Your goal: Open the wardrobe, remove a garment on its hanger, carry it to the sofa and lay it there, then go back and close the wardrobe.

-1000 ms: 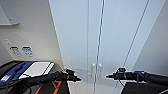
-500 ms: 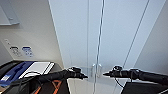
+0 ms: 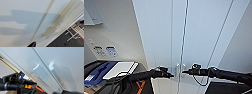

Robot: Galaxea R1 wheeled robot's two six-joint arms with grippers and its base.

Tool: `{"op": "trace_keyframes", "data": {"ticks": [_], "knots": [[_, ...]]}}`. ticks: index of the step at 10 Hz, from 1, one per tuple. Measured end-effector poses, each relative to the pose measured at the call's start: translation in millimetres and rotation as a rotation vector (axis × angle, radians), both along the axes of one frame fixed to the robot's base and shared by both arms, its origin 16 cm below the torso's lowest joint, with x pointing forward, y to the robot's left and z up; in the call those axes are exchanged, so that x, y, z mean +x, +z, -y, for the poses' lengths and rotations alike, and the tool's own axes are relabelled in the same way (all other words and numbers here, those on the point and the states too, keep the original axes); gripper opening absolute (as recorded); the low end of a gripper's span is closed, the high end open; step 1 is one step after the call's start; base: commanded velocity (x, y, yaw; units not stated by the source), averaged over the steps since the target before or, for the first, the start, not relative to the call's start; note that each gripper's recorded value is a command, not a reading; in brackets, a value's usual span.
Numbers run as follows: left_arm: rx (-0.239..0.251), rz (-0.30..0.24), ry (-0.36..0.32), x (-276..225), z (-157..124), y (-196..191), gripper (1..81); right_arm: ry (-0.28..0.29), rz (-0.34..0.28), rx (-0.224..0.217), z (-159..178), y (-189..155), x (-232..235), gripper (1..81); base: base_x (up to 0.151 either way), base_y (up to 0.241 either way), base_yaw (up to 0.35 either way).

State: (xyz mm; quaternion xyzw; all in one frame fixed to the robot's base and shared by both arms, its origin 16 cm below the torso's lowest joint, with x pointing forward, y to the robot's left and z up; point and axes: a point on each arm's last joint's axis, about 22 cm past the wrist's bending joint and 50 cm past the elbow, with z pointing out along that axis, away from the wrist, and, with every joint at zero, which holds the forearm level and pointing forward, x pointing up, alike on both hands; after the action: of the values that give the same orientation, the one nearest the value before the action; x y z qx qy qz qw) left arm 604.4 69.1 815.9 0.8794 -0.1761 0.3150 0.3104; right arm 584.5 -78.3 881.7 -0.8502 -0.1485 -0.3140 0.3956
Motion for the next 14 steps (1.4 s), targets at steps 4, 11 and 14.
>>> {"op": "trace_keyframes", "data": {"ticks": [4,11,14], "knots": [[0.027,-0.005,0.045,13,-11,-13,81.1,-0.048,0.027,-0.019,-6,1,37,81.1,0.0,0.0,0.0],[0.022,0.022,0.036,33,49,-1,81.1,-0.061,0.016,-0.027,-19,-3,49,81.1,0.0,0.0,0.0],[0.018,0.043,-0.004,34,79,15,81.1,-0.061,0.015,-0.027,-19,-4,48,81.1,0.0,0.0,0.0]]}}
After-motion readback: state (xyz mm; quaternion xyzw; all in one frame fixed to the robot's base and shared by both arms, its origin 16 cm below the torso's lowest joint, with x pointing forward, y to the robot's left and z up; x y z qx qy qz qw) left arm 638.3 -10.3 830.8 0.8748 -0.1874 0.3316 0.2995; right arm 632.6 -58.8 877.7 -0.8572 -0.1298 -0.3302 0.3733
